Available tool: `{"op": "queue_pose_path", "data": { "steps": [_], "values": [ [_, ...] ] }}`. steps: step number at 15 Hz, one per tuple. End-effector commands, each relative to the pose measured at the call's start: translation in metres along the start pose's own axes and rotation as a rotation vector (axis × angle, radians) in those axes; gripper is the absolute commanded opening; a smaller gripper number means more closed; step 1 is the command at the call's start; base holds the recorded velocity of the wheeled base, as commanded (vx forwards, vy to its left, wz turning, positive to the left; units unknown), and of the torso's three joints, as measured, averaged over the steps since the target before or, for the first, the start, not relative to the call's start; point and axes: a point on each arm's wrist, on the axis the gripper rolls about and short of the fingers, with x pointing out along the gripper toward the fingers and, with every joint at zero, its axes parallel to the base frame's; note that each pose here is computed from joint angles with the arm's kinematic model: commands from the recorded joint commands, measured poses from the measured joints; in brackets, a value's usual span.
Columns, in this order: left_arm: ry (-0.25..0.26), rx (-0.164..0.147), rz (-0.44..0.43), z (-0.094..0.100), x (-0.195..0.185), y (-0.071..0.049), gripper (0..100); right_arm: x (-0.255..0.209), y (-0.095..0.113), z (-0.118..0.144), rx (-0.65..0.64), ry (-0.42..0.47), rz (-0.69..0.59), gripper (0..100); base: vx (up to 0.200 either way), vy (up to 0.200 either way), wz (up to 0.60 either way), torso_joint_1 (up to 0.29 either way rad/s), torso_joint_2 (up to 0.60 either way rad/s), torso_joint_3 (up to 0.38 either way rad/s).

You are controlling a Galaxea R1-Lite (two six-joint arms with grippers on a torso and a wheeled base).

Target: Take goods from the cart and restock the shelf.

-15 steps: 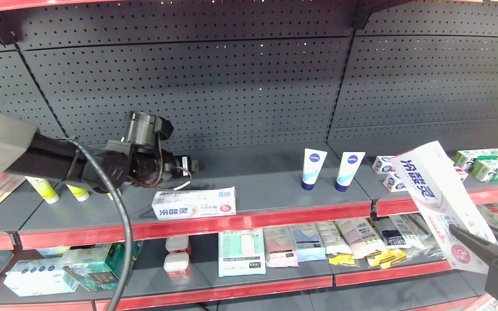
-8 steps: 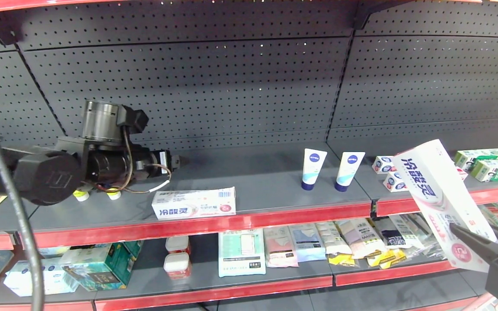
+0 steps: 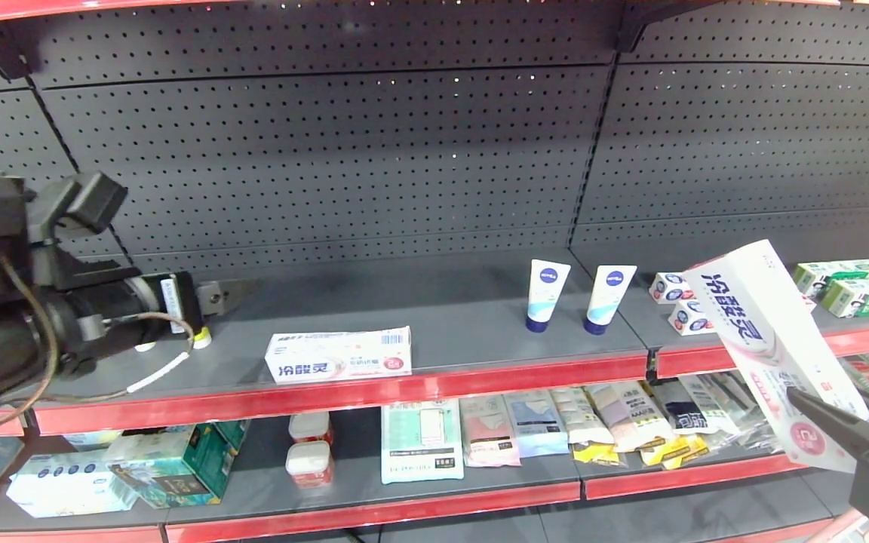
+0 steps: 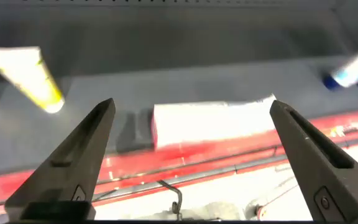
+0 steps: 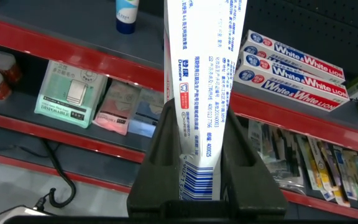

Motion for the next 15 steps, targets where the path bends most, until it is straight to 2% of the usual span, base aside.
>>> {"op": "queue_pose_path", "data": {
  "steps": [1, 2, 3, 4, 5, 6, 8, 9, 11, 15],
  "values": [
    [-0.104, 0.055, -0.073, -0.022, -0.068, 0.005, 100, -0.001, 0.0, 0.001, -0.027, -0.007, -0.002, 0, 0.0, 0.0, 0.0, 0.0, 0.0, 0.0],
    [-0.126, 0.102, -0.089, -0.029, -0.081, 0.007, 100, -0.001, -0.001, 0.003, -0.043, -0.014, -0.006, 0, 0.0, 0.0, 0.0, 0.0, 0.0, 0.0],
    [-0.158, 0.165, -0.125, -0.038, -0.096, 0.008, 100, -0.001, -0.002, 0.006, -0.049, -0.028, -0.006, 0, 0.0, 0.0, 0.0, 0.0, 0.0, 0.0],
    [-0.184, 0.19, -0.141, -0.043, -0.106, 0.009, 100, -0.001, -0.002, 0.008, -0.057, -0.034, -0.008, 0, 0.0, 0.0, 0.0, 0.0, 0.0, 0.0],
    [-0.198, 0.198, -0.142, -0.046, -0.111, 0.01, 100, -0.001, -0.002, 0.009, -0.066, -0.037, -0.008, 0, 0.0, 0.0, 0.0, 0.0, 0.0, 0.0],
    [-0.217, 0.209, -0.144, -0.058, -0.125, 0.013, 100, -0.003, -0.003, 0.01, -0.076, -0.052, -0.011, 0, 0.0, 0.0, 0.0, 0.0, 0.0, 0.0],
    [-0.209, 0.228, -0.144, -0.076, -0.143, 0.017, 100, -0.006, -0.003, 0.011, -0.09, -0.067, -0.017, 0, 0.0, 0.0, 0.0, 0.0, 0.0, 0.0],
    [-0.19, 0.256, -0.147, -0.091, -0.157, 0.021, 100, -0.007, -0.003, 0.012, -0.096, -0.07, -0.018, 0, 0.0, 0.0, 0.0, 0.0, 0.0, 0.0],
    [-0.171, 0.288, -0.166, -0.106, -0.172, 0.024, 100, -0.007, -0.003, 0.012, -0.102, -0.072, -0.019, 0, 0.0, 0.0, 0.0, 0.0, 0.0, 0.0],
    [-0.182, 0.301, -0.172, -0.119, -0.18, 0.027, 100, -0.007, -0.004, 0.012, -0.106, -0.075, -0.022, 0, 0.0, 0.0, 0.0, 0.0, 0.0, 0.0]
  ]
}}
